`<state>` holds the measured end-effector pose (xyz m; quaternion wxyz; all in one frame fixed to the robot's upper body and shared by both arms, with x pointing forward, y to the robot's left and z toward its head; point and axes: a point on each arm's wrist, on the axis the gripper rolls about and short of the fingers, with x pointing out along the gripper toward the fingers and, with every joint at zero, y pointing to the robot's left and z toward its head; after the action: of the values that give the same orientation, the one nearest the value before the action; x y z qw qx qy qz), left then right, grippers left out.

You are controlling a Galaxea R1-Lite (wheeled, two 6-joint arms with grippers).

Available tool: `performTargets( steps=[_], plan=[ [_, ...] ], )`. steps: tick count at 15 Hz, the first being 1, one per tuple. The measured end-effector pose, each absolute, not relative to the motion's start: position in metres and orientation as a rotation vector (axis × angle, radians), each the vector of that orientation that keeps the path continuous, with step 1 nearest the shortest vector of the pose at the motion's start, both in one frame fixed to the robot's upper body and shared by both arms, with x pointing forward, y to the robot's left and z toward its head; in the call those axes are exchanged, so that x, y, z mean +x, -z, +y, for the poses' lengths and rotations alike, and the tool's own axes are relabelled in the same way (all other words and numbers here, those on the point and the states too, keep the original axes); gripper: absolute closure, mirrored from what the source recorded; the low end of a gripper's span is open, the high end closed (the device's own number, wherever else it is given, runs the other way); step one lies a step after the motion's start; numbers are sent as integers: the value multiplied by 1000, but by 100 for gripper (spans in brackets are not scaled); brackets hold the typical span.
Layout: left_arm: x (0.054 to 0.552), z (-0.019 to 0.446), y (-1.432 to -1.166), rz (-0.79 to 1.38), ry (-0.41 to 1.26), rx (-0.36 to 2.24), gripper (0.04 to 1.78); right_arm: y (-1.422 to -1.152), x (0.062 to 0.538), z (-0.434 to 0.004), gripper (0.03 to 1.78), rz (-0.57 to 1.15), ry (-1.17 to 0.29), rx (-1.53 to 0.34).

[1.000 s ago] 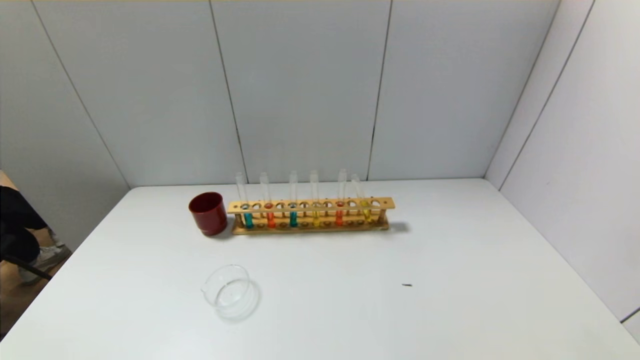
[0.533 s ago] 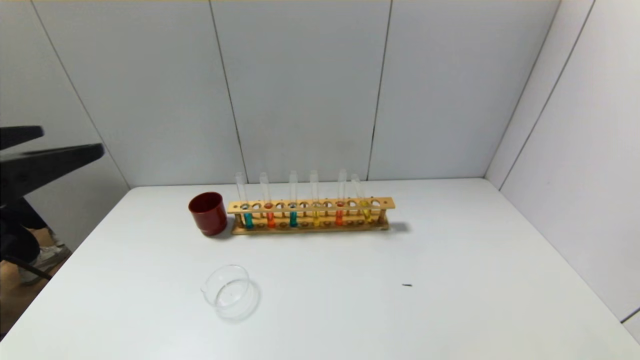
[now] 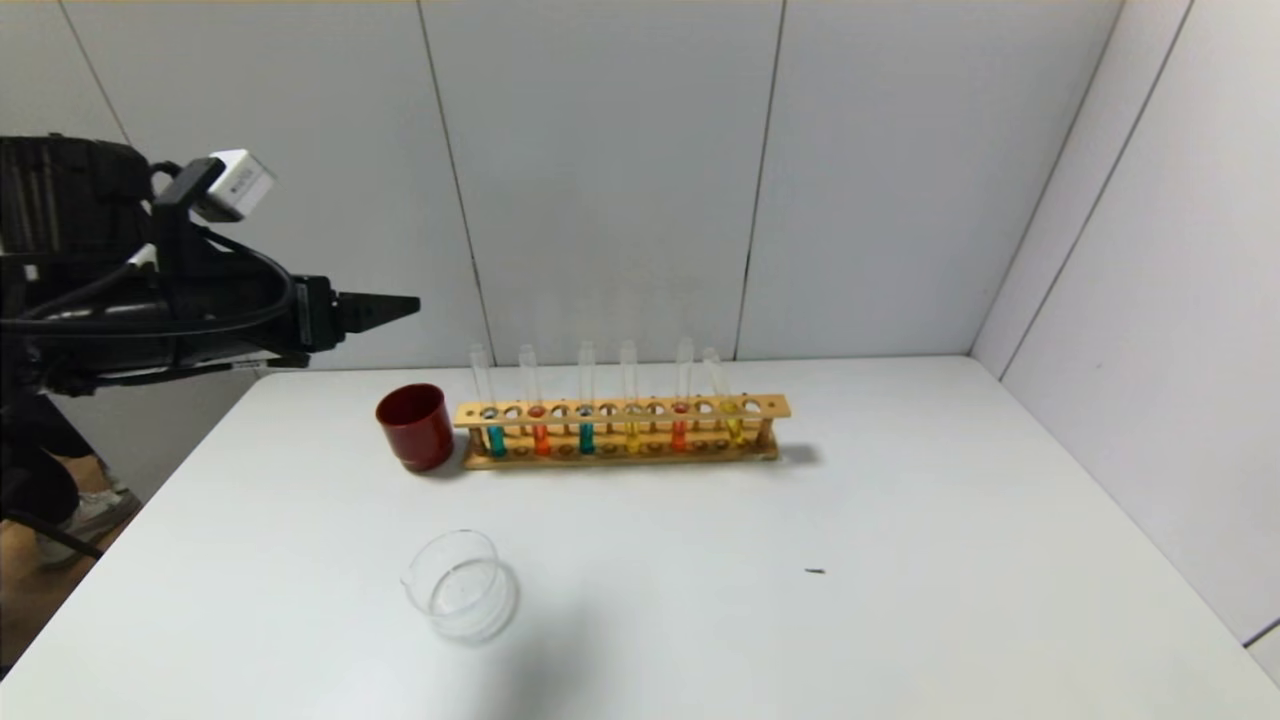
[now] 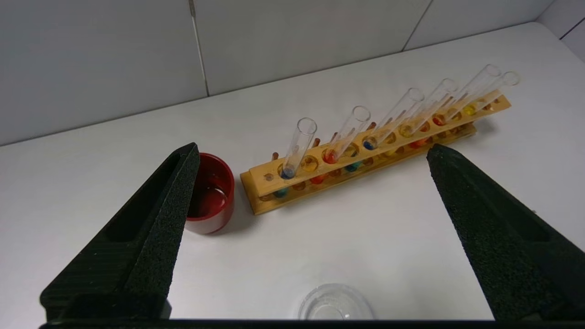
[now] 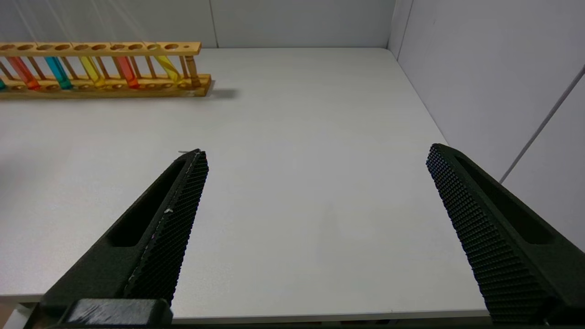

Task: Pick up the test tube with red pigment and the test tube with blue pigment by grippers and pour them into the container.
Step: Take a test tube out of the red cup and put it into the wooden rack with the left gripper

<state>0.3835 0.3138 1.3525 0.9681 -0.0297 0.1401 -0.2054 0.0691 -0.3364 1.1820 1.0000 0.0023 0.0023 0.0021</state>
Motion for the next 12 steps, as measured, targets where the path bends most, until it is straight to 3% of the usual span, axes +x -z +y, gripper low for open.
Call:
performTargets(
  steps=[12],
  plan=[
    [472, 276, -1258, 384, 380, -32, 7, -1182, 69, -336, 6, 5, -4, 5]
  ],
)
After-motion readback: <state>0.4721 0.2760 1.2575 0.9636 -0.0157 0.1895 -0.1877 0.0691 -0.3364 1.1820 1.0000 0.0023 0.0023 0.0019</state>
